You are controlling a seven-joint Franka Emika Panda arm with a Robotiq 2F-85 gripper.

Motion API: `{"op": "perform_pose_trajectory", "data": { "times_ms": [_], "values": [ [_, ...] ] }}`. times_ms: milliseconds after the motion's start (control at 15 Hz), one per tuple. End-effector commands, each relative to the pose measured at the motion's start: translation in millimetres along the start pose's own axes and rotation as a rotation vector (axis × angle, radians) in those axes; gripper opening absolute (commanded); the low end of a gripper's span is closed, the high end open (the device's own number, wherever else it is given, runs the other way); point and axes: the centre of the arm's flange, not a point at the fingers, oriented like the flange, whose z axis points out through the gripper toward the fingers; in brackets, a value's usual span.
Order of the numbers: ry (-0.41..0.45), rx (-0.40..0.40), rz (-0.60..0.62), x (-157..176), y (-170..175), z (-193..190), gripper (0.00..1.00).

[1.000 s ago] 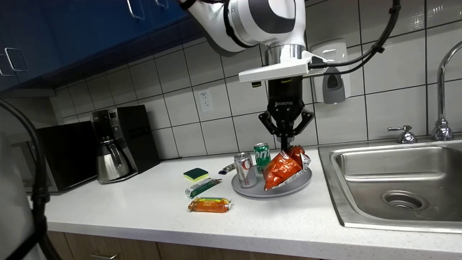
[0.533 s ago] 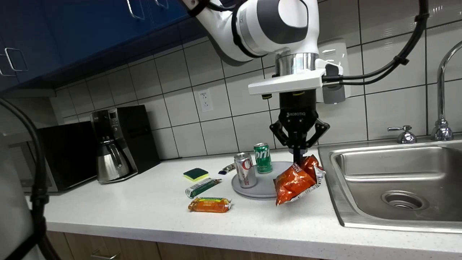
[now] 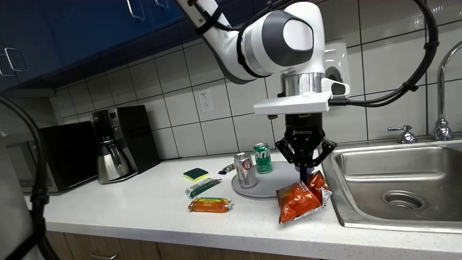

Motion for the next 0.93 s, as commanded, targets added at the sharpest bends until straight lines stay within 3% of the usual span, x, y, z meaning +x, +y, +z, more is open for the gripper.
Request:
{"op": "perform_pose_trajectory", "data": {
  "times_ms": [0,67,267,733,867],
  "values": [
    [0.021,0.004,-0.003,1,4,3,0.00],
    [0.016,0.004,0.001,1,4,2,0.26],
    [0.009,0.006,-0.005,-2,0,-9,0.40],
    [0.025,0.023,-0.031,-6,-15,-53,0.94],
    [0.034,0.026,-0.037,-4,-19,-65,1.00]
  ]
}}
